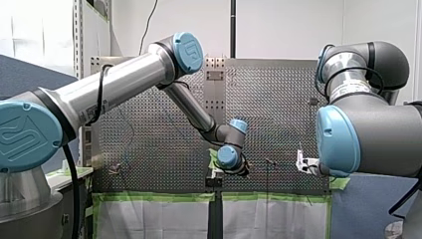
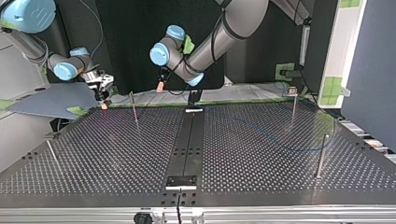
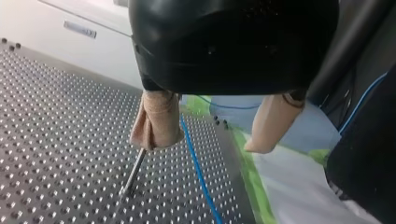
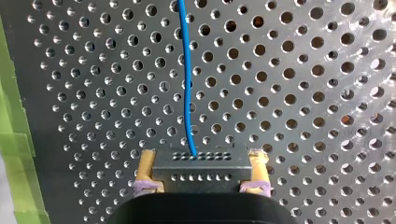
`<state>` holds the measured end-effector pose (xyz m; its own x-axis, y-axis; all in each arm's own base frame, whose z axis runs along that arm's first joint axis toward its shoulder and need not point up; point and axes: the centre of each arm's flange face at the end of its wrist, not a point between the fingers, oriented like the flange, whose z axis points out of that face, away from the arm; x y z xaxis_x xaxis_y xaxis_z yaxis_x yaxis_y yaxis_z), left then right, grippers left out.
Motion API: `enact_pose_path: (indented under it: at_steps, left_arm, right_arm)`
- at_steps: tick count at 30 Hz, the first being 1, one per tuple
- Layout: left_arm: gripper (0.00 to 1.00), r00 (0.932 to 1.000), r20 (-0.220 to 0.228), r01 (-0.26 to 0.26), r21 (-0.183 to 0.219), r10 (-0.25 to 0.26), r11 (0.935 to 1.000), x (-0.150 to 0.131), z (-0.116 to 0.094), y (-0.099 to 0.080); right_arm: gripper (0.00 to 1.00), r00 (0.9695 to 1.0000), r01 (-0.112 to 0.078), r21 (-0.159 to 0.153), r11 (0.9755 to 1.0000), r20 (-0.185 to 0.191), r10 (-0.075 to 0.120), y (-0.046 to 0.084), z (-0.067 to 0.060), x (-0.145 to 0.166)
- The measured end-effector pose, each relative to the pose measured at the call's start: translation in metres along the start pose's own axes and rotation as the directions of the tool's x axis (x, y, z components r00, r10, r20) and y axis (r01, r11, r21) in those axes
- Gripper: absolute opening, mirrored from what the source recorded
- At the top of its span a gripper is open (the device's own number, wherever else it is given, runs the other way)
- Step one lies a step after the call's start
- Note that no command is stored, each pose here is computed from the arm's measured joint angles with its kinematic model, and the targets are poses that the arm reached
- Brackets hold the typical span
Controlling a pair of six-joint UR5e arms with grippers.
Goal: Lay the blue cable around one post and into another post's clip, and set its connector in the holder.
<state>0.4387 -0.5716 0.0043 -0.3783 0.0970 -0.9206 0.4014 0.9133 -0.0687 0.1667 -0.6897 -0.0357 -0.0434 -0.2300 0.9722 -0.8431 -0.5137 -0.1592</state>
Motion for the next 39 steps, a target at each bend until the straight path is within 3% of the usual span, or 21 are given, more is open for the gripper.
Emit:
enact_pose_path:
  at_steps: [6,14,22,29,39]
  left_arm:
    - [1.00,1.0000,0.009,0.005,-0.049,-0.004,0.9988,-0.001,0.001,0.007]
    - [1.00,0.9998,0.016,0.013,-0.084,-0.012,0.9964,-0.003,0.002,0.013]
    - [1.00,0.9995,0.023,0.022,-0.042,-0.021,0.9989,-0.004,0.004,0.009]
    - [1.00,0.9975,0.061,0.036,0.004,-0.036,0.9994,-0.008,0.009,0.004]
    - [1.00,0.9945,0.093,0.047,-0.007,-0.046,0.9989,-0.011,0.012,0.005]
  right_arm:
    - [0.00,1.0000,0.001,0.000,1.0000,-0.001,-0.001,0.000,0.000,0.000]
    - [0.00,1.0000,0.001,0.000,1.0000,-0.001,-0.001,0.000,0.000,0.000]
    - [0.00,1.0000,0.001,0.000,1.0000,-0.001,-0.001,0.000,0.000,-0.001]
    - [0.00,1.0000,0.001,0.000,1.0000,-0.002,-0.001,0.000,0.000,-0.002]
    - [0.00,1.0000,0.002,0.000,1.0000,-0.004,-0.002,0.001,0.000,-0.001]
